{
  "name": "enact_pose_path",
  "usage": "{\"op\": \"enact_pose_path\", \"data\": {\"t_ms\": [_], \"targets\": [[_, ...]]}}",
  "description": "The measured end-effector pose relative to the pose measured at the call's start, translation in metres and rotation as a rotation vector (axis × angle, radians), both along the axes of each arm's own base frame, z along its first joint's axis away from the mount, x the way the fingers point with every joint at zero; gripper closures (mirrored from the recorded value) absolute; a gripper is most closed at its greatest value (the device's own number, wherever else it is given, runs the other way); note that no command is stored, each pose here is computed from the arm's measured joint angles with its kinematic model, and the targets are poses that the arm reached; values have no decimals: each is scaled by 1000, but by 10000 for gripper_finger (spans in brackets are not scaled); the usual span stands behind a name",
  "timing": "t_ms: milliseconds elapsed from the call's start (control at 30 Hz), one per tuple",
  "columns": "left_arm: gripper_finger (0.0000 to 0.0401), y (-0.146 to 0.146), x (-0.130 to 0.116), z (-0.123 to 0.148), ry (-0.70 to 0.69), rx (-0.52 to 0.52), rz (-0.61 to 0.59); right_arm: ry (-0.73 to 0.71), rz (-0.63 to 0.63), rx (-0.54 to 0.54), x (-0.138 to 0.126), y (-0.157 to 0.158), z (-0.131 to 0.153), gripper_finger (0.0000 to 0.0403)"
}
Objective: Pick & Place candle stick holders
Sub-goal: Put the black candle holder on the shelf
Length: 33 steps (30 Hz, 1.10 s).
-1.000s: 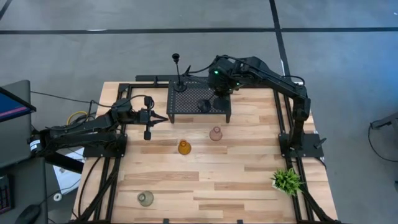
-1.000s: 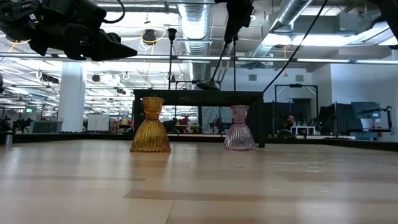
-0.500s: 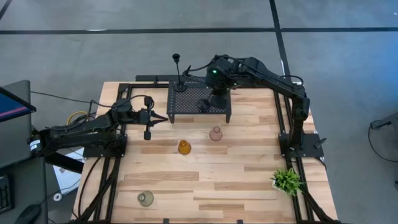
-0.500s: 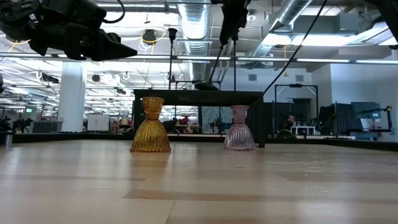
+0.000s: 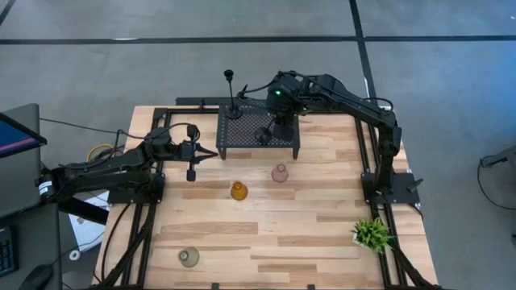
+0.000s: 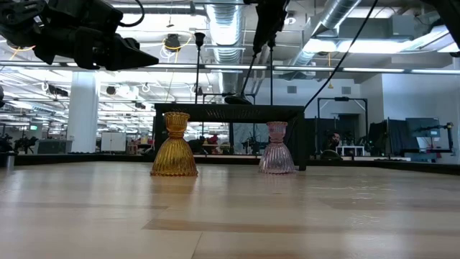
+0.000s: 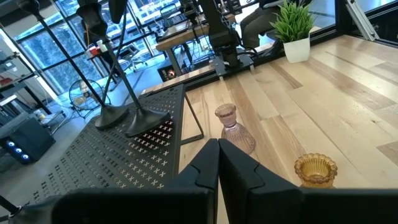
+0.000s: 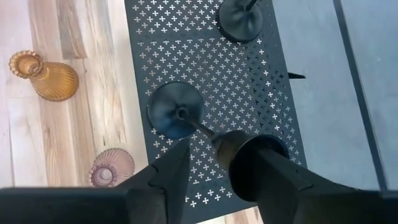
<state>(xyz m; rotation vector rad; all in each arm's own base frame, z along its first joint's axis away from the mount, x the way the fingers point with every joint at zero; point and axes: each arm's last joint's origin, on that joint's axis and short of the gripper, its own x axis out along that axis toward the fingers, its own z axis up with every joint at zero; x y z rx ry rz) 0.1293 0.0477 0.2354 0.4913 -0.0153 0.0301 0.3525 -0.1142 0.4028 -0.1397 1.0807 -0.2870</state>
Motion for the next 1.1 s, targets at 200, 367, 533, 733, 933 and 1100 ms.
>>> {"op": "enact_pose_path", "data": {"t_ms": [200, 367, 533, 733, 933, 1100], "targets": [[392, 0, 0, 0, 0, 0, 0, 0, 4, -2, 0, 0, 0, 234], [392, 0, 0, 0, 0, 0, 0, -23, 26, -16, 3, 4, 2, 230], [392, 0, 0, 0, 0, 0, 0, -74, 59, -40, 5, 12, 13, 230], [392, 0, 0, 0, 0, 0, 0, -147, 77, -63, 0, 21, 36, 230], [392, 0, 0, 0, 0, 0, 0, -156, 109, -67, -19, 37, 51, 233], [392, 0, 0, 0, 0, 0, 0, -141, 17, 12, -50, 49, 64, 272]]}}
